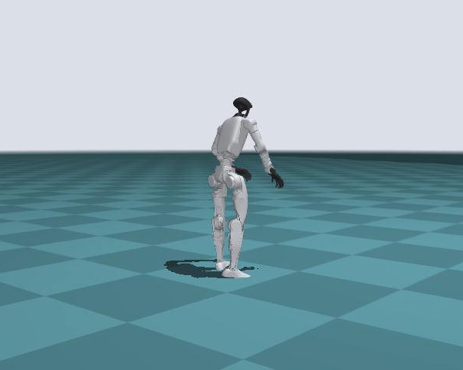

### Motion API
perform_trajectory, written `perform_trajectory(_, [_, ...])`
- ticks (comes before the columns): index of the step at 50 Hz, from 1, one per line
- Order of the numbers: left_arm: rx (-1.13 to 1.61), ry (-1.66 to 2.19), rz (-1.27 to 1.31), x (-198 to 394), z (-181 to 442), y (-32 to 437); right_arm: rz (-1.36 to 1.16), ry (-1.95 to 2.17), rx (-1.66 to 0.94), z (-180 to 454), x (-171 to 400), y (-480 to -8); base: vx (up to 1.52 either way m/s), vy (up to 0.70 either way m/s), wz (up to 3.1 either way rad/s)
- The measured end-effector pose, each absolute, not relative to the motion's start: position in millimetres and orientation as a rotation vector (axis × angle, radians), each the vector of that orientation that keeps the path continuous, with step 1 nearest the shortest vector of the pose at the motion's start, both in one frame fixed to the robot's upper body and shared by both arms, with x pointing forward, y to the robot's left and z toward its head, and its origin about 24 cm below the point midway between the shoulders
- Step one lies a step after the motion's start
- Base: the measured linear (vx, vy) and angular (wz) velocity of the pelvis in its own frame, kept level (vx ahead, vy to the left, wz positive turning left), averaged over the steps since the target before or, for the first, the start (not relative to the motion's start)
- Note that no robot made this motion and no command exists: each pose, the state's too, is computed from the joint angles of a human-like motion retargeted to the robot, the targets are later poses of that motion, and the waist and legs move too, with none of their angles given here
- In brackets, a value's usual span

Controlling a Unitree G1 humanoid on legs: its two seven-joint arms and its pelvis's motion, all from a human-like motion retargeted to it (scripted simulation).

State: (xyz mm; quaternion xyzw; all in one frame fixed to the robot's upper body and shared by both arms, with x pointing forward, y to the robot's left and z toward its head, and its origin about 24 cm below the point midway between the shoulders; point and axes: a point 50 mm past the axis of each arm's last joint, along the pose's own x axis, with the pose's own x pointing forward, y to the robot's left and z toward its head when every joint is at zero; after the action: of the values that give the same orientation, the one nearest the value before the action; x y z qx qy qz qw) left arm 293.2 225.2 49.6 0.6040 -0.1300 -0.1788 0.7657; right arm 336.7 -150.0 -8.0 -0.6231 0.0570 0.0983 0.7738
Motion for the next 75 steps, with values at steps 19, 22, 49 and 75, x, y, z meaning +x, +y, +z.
perform_trajectory(19, [1.256, -0.198, -0.283, 290.2, 27.0, 227.7, 0.234, 0.076, -1.460, 5.1, 347.8, -146.1, -0.01, 0.01, -0.06])
perform_trajectory(22, [1.539, -0.361, -0.474, 283.2, 26.6, 224.7, 0.220, -0.008, -1.454, 12.1, 351.7, -133.8, -0.06, 0.00, -0.30])
perform_trajectory(49, [1.788, -0.610, -0.783, 304.4, 84.6, 212.0, 0.400, -0.243, -1.408, 35.3, 351.0, -42.8, -0.08, -0.02, -0.44])
perform_trajectory(75, [1.689, -0.658, -0.858, 294.7, 77.8, 190.9, 0.317, -0.112, -1.296, 42.1, 362.4, -56.7, -0.01, 0.07, -0.22])
